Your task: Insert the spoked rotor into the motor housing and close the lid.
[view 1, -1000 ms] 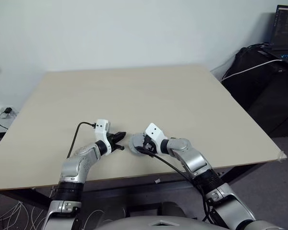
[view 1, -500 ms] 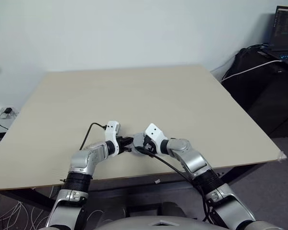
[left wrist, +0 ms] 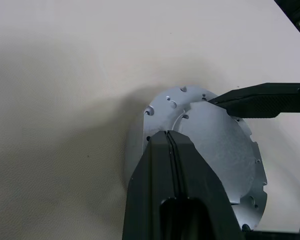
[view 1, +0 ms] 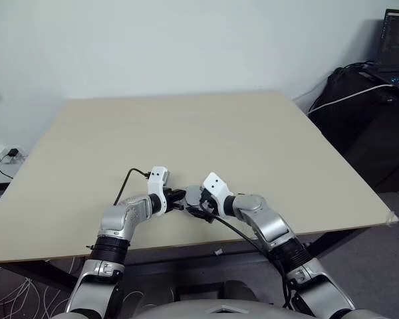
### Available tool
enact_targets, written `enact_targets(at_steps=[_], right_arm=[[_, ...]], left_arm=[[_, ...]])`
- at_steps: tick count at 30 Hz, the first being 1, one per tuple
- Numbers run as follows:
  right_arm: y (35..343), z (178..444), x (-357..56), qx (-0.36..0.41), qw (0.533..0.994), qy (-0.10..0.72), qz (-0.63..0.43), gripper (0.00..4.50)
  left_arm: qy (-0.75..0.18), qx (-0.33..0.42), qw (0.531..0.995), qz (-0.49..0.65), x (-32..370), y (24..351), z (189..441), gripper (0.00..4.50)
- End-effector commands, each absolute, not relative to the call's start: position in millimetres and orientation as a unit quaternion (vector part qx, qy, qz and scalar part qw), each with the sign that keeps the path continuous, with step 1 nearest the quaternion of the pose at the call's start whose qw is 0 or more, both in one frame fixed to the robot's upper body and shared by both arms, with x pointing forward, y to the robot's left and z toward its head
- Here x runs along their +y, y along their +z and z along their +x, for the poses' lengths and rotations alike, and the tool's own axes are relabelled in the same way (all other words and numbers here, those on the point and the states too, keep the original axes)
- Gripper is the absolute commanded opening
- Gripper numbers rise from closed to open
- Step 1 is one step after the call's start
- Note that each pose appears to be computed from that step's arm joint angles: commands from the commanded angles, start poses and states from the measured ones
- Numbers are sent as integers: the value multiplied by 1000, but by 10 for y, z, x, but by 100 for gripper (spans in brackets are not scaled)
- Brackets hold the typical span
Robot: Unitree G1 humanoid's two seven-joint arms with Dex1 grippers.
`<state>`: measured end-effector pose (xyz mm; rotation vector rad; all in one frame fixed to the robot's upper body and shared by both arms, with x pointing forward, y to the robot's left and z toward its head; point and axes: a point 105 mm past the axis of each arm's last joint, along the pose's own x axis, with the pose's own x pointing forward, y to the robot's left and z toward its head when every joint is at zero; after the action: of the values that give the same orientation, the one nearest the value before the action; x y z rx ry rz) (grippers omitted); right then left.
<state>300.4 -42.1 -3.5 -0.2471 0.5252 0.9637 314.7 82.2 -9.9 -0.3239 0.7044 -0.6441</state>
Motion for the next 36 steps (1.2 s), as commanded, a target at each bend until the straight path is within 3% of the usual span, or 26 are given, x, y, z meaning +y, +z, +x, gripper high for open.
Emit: enact_targets(at_steps=[1, 9, 15, 20, 25, 30, 36], right_arm=[[40, 3012, -362, 230, 853, 457, -106, 447], [454, 3229, -340, 130, 901, 410, -62, 447], [709, 3248, -373, 95, 911, 400, -26, 447], [628, 3168, -541, 151, 910, 385, -27, 447], [505, 3157, -822, 221, 925, 308, -8, 447], [462, 3043, -918, 288, 914, 277, 67, 447], [328, 2880, -879, 380, 869, 248, 199, 447]], left_arm=[[-313, 358, 867, -147, 766, -178, 3103, 0], [-315, 359, 866, -147, 757, -185, 3087, 0], [-316, 359, 866, -147, 756, -190, 3082, 0], [-318, 358, 866, -147, 745, -193, 3076, 0], [-319, 357, 865, -147, 737, -200, 3075, 0], [-322, 358, 864, -145, 733, -206, 3070, 0], [-324, 358, 864, -142, 736, -207, 3073, 0]])
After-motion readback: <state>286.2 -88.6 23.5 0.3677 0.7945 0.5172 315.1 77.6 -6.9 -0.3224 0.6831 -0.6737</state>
